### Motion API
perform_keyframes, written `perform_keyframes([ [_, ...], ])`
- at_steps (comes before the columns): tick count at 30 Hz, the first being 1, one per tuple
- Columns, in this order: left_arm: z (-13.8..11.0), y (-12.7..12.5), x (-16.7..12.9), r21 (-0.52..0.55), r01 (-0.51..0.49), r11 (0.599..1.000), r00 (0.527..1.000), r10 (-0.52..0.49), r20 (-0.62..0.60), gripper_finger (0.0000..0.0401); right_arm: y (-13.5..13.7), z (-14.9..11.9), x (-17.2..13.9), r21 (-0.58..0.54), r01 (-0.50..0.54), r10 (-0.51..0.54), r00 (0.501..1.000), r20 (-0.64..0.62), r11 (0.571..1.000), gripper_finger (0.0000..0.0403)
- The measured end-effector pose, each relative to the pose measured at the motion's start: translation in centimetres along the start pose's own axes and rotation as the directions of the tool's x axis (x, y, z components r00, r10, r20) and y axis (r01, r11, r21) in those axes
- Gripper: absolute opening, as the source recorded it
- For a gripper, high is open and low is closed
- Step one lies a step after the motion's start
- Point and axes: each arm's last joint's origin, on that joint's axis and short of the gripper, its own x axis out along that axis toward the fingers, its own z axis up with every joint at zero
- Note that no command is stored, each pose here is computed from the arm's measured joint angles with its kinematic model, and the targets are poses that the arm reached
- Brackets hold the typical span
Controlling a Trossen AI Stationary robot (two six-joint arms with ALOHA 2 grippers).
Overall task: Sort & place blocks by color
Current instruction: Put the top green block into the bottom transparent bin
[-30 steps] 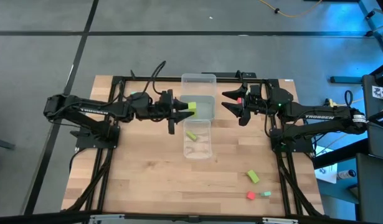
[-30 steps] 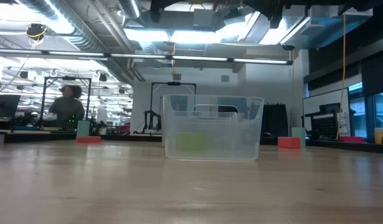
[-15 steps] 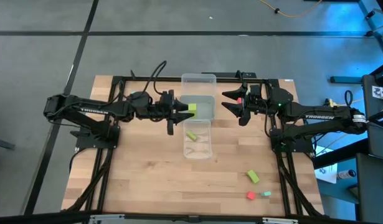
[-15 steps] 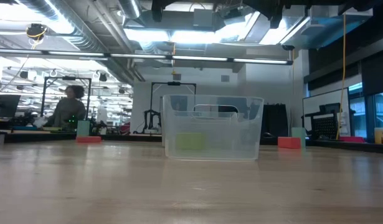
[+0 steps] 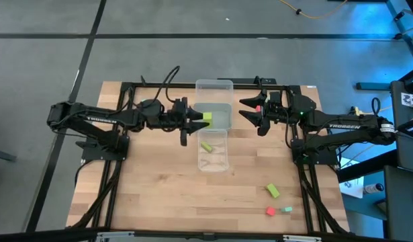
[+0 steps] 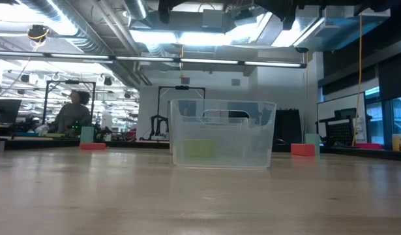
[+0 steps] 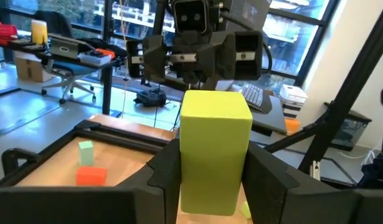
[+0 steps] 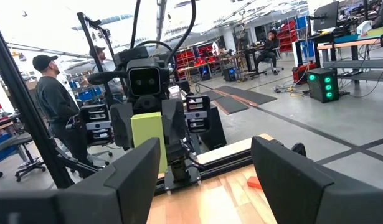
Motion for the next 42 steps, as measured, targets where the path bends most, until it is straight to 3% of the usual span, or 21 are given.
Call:
perform_keyframes([
  [5, -1.1, -0.4, 2.3, 0.062, 0.005, 0.998, 0.980, 0.007, -0.199, 0.0124, 0.0, 0.0, 0.0, -0.003, 0.000, 0.000, 1.000, 0.001, 1.000, 0.0255],
  [8, -1.6, -0.4, 4.6, 0.098, 0.043, 0.994, 0.944, -0.008, -0.330, 0.0124, 0.0, 0.1, 0.0, -0.004, -0.001, 0.001, 1.000, 0.008, 1.000, 0.0255],
  [16, -7.7, 0.0, 10.1, 0.172, 0.145, 0.974, 0.725, 0.014, -0.689, 0.0124, 0.0, 0.1, 0.0, -0.004, 0.005, -0.005, 1.000, 0.008, 1.000, 0.0255],
  [23, -12.8, 0.1, 11.3, 0.142, 0.189, 0.972, 0.600, 0.000, -0.800, 0.0124, 0.0, 0.0, 0.0, -0.006, 0.001, -0.001, 1.000, -0.003, 1.000, 0.0255],
  [30, -14.8, 0.2, 11.6, 0.133, 0.210, 0.969, 0.552, -0.005, -0.834, 0.0124, -0.1, -0.2, 0.0, -0.007, 0.005, -0.005, 1.000, -0.018, 1.000, 0.0255],
  [34, -15.9, 0.7, 11.2, 0.138, 0.209, 0.968, 0.485, 0.020, -0.874, 0.0124, 0.0, 0.1, 0.0, -0.007, -0.001, 0.001, 1.000, 0.006, 1.000, 0.0255],
  [42, -15.8, 1.2, 11.0, 0.204, 0.192, 0.960, 0.471, 0.092, -0.877, 0.0124, 0.0, 0.0, 0.0, -0.005, 0.002, -0.002, 1.000, -0.004, 1.000, 0.0255],
])
